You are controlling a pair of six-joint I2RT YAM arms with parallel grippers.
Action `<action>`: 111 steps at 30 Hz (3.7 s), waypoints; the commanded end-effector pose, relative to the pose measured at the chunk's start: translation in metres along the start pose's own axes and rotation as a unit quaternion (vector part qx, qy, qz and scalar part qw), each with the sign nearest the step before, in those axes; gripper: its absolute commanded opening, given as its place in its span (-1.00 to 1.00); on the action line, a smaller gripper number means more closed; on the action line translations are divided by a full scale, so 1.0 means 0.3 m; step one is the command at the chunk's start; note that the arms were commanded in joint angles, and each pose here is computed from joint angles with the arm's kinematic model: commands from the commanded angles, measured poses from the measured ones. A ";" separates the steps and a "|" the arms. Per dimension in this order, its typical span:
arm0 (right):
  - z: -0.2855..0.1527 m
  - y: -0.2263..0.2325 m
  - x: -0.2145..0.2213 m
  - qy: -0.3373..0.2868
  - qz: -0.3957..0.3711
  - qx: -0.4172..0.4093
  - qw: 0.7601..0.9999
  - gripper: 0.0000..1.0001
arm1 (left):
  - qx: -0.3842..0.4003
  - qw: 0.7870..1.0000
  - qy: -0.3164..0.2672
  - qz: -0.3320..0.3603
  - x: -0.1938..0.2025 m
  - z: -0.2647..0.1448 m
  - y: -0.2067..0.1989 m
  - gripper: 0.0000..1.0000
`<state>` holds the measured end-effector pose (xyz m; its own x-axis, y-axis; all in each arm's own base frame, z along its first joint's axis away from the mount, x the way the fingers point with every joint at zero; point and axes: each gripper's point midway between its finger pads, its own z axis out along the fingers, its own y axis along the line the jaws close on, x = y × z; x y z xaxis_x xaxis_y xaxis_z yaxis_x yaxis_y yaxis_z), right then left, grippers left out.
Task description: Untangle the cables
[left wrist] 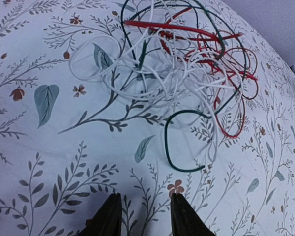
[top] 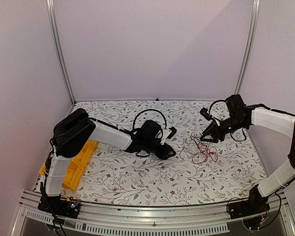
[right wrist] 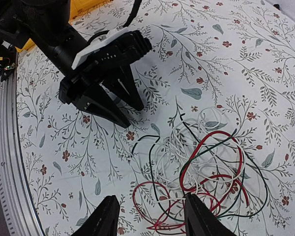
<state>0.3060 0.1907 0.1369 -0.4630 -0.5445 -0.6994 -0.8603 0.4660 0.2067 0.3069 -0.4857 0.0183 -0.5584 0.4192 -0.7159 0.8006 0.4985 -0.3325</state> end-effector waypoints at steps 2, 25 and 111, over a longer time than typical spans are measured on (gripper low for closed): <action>-0.010 0.025 -0.006 -0.014 -0.005 -0.005 1.000 -0.01 | 0.035 0.999 0.002 0.006 0.010 0.101 -0.062 -0.25; 0.069 0.096 -0.129 0.004 -0.108 -0.005 0.994 0.03 | -0.052 0.997 -0.046 0.039 -0.128 -0.171 -0.084 -1.00; 0.127 -0.349 -0.013 -0.006 0.098 0.052 0.994 -0.16 | -0.380 0.838 -0.391 0.022 -0.787 -1.745 -0.218 -1.00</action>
<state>0.4147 0.1530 0.0324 -0.7213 -0.4264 -0.5458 -0.6329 0.7260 0.2691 0.2706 -0.2493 0.5368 0.0334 0.0055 -0.9994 0.3594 0.9330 0.0172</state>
